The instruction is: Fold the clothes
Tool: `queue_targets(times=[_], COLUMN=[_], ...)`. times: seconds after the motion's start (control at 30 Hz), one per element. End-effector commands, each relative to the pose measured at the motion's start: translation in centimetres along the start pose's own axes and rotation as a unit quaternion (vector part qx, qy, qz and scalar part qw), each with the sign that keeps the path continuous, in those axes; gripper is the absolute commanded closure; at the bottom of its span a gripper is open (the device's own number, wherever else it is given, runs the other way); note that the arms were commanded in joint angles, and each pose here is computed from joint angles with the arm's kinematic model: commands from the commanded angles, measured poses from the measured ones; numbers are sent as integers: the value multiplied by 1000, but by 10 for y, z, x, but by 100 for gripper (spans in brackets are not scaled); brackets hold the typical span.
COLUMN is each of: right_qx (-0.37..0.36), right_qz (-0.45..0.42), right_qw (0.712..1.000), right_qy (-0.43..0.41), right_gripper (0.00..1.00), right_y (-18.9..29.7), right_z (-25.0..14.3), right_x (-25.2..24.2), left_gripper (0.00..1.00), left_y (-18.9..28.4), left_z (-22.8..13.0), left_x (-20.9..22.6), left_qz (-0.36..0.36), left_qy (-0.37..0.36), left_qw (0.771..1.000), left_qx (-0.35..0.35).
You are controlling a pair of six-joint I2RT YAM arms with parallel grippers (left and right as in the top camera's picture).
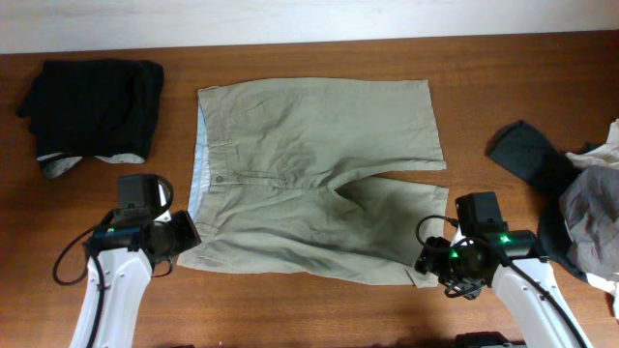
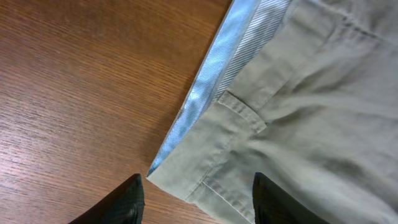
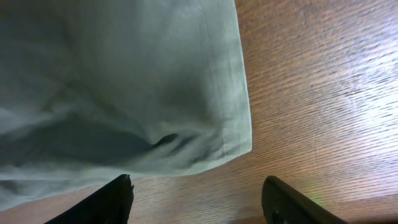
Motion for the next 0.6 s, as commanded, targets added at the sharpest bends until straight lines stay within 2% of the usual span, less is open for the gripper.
queue_targets(times=[0.0,0.17,0.33,0.57], right_qx=[5,5,1,-10], right_qz=[2,2,4,10], right_qw=[1000,1000,1000,1000], right_qy=[-7,-6,-5,0], right_gripper=[29,29,29,28], right_y=[-3,-3,-3,-3], right_z=[-3,-4,-2,2], right_x=[-3,-3,-2,0], left_gripper=[42,42,36,35], left_y=[-20,-41,-41,-45], left_z=[-7,-14,-14,-15], left_x=[0,0,3,3], left_qz=[-2,2,16,13], left_qy=[-13,0,4,1], left_qw=[999,994,994,995], left_qx=[52,106,104,97])
Point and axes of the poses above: each gripper's point midway between its finger pads, its own y axis back along the fingers, its own x axis along the line the jaws close on, z = x × y, the point moved 8 cm from there along y, back along the fingers, and after that the axes turned 4 degrees about y, right-handed, at the moved point
